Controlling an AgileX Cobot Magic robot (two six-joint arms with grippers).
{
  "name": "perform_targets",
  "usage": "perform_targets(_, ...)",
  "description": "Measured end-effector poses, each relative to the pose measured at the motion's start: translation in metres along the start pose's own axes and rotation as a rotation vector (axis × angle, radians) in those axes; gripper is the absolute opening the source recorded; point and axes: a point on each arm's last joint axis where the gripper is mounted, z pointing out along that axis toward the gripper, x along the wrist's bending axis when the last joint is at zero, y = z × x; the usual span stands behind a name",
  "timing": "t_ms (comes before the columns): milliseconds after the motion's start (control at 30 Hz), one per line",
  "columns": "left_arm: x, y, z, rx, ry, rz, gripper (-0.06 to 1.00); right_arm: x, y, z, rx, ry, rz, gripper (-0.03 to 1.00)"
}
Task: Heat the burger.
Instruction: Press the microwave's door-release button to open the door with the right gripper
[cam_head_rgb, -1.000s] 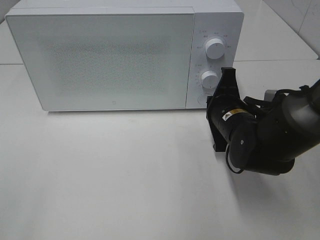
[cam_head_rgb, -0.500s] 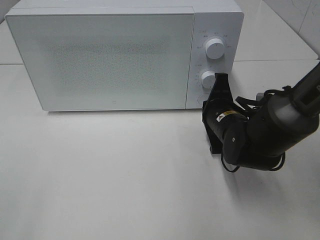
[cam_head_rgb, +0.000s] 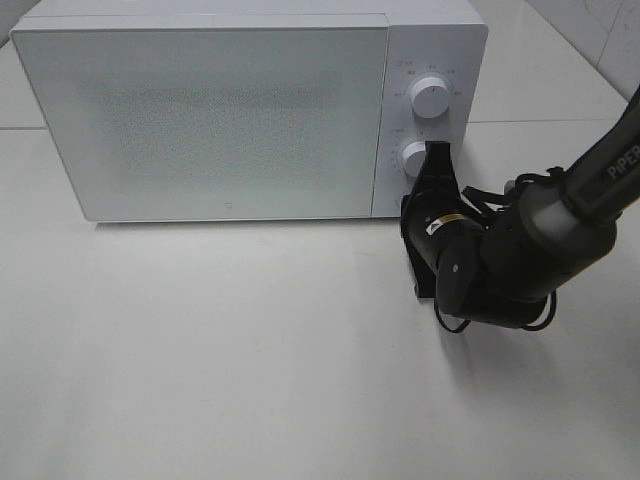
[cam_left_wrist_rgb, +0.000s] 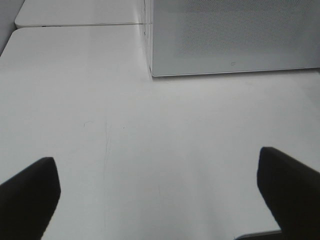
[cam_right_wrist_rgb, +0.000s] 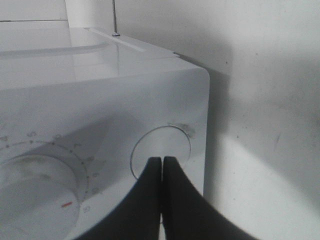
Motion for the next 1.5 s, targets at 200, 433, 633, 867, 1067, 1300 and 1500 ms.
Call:
perform_targets(200, 0.000, 0.000, 0.000, 0.000, 0.000, 0.000, 0.99, 0.000, -0.004, 0.009, -0.005, 0.010, 0.008, 0.01)
perform_targets(433, 0.000, 0.000, 0.000, 0.000, 0.000, 0.000, 0.99, 0.000, -0.001, 0.009, -0.042, 0.016, 0.021, 0.01)
perform_targets(633, 0.000, 0.000, 0.000, 0.000, 0.000, 0.000, 0.99, 0.002, 0.001, 0.012, -0.057, 0.026, 0.012, 0.01)
perform_targets(867, 0.000, 0.000, 0.000, 0.000, 0.000, 0.000, 0.99, 0.004, 0.001, 0.017, -0.058, 0.000, 0.011, 0.01)
perform_targets(1067, 0.000, 0.000, 0.000, 0.000, 0.000, 0.000, 0.99, 0.006, 0.000, 0.019, -0.067, -0.004, 0.013, 0.01)
perform_targets(1300, 0.000, 0.000, 0.000, 0.000, 0.000, 0.000, 0.99, 0.010, -0.003, 0.025, -0.086, -0.004, 0.022, 0.01)
perform_targets(1500, 0.000, 0.000, 0.000, 0.000, 0.000, 0.000, 0.99, 0.011, -0.005, 0.028, -0.093, -0.013, -0.005, 0.01)
